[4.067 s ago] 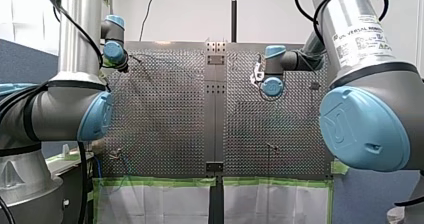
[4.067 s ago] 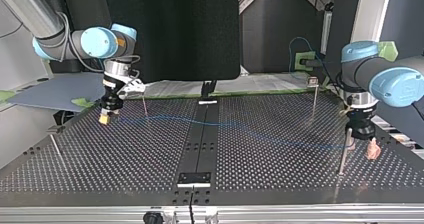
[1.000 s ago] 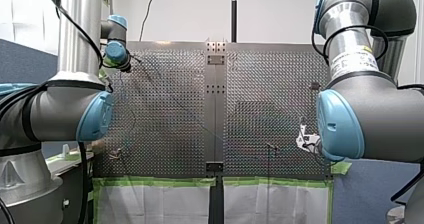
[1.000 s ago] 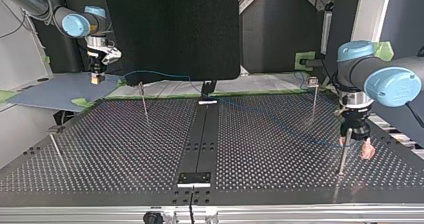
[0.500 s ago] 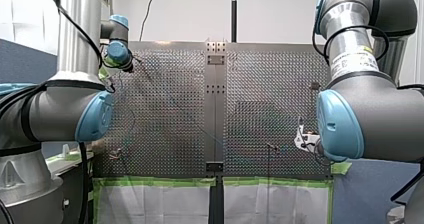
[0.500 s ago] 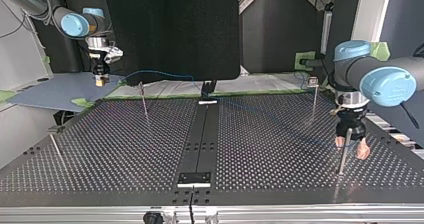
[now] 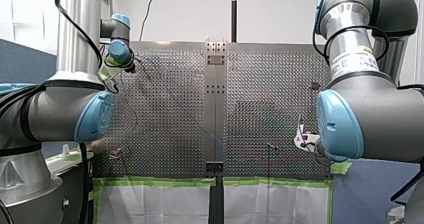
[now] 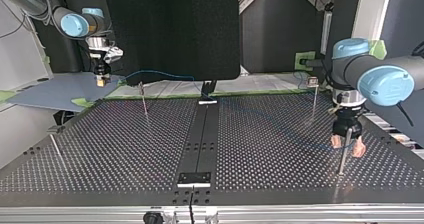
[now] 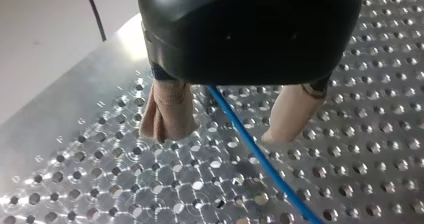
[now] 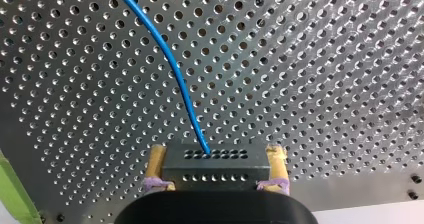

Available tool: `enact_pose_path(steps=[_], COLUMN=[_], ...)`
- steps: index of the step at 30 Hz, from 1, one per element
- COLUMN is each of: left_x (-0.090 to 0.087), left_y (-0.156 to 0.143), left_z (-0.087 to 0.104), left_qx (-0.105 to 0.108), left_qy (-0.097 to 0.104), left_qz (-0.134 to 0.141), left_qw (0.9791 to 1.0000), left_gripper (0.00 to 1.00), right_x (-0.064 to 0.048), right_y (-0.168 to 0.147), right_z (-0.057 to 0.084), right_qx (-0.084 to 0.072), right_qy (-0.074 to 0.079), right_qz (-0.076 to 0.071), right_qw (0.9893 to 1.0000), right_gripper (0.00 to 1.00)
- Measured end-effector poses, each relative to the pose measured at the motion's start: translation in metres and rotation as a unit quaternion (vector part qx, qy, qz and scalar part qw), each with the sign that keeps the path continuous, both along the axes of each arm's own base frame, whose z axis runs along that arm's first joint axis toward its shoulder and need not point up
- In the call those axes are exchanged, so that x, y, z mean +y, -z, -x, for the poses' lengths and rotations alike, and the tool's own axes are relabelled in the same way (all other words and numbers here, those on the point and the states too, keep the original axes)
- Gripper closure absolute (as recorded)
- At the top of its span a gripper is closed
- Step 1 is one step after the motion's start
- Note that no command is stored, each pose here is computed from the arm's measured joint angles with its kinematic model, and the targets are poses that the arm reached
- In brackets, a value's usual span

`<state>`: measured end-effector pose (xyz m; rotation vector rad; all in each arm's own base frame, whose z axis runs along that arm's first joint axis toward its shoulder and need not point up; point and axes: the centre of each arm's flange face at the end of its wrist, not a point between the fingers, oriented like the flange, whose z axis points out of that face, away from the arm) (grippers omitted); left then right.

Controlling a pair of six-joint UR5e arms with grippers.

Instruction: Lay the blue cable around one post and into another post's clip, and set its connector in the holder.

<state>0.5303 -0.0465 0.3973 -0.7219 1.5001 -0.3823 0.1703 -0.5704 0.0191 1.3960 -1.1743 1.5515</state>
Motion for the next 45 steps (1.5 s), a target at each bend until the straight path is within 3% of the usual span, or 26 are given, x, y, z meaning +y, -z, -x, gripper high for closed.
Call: enact_pose_path(steps=[8,15,20,27,37,45], left_x=[0.003,0.004,0.007,0.013,0.02,0.023], left_y=[-0.005,0.011,0.013,0.008,-0.006,-0.01], left_z=[0.015,0.024,0.027,0.025,0.035,0.03], left_qx=[-0.017,-0.014,-0.019,-0.046,-0.055,-0.074], left_qy=[-0.014,-0.022,-0.03,-0.038,-0.067,-0.061], left_qz=[0.032,0.064,0.086,0.112,0.098,0.094], left_qw=[0.9993,0.9976,0.9956,0.992,0.9915,0.991], left_gripper=[0.0,0.0,0.0,0.0,0.0,0.0], right_x=[0.002,0.004,0.004,0.004,0.005,0.005], right_y=[0.002,0.002,0.002,0.002,0.002,0.002], right_z=[-0.002,-0.003,-0.004,-0.005,-0.006,-0.006], right_qx=[0.002,0.004,0.004,0.004,0.005,0.004], right_qy=[-0.001,-0.001,-0.002,-0.003,-0.004,-0.005], right_qz=[-0.008,-0.013,-0.013,-0.013,-0.012,-0.012], right_qw=[1.0,0.9999,0.9999,0.9999,0.9999,0.9999], right_gripper=[1.0,1.0,1.0,1.0,1.0,1.0])
